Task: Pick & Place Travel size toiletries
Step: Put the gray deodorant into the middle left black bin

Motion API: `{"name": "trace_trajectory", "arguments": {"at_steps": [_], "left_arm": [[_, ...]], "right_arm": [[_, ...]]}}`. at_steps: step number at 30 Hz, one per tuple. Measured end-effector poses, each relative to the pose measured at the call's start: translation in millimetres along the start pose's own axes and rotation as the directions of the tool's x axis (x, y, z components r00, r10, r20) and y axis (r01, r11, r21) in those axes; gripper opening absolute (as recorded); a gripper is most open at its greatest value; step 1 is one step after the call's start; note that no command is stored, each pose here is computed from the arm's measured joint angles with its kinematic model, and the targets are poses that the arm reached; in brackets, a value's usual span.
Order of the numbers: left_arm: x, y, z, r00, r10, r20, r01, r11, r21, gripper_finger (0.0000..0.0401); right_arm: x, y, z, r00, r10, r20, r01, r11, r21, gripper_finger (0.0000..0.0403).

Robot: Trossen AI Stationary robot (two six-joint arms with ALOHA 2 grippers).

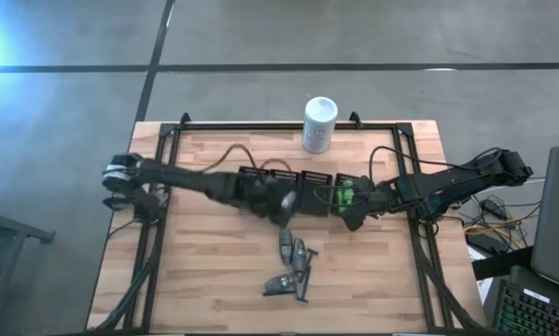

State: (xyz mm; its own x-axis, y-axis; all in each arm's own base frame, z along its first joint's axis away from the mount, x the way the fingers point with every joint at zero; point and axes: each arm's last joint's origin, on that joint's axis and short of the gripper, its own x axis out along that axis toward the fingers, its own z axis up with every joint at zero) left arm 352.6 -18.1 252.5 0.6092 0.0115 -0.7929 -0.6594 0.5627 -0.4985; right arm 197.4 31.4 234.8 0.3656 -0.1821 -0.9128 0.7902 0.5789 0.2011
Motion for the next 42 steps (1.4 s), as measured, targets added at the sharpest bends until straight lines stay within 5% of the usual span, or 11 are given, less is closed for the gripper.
{"name": "trace_trajectory", "arguments": {"at_steps": [6, 13, 21, 42], "left_arm": [[2.6, 21.2, 35.5, 0.986, 0.062, 0.157, -0.041, 0.990, -0.133, 0.0210], [10.0, 54.1, 53.2, 0.967, 0.164, 0.196, -0.116, 0.965, -0.237, 0.0211], [20.2, 62.5, 52.5, 0.948, 0.145, 0.284, -0.060, 0.955, -0.289, 0.0228], [41.1, 55.3, 36.3, 0.967, 0.126, 0.222, -0.059, 0.956, -0.286, 0.0240]], "right_arm": [[-0.3, 0.4, -1.3, 1.000, 0.008, -0.018, -0.007, 1.000, 0.027, 0.0262], [-0.4, 0.6, -1.6, 1.000, 0.008, -0.017, -0.007, 0.999, 0.038, 0.0287], [-0.4, 0.3, -0.9, 1.000, -0.003, 0.007, 0.002, 0.998, 0.058, 0.0317], [1.7, -1.1, -2.1, 1.000, -0.010, 0.005, 0.010, 0.996, 0.085, 0.0353]]}}
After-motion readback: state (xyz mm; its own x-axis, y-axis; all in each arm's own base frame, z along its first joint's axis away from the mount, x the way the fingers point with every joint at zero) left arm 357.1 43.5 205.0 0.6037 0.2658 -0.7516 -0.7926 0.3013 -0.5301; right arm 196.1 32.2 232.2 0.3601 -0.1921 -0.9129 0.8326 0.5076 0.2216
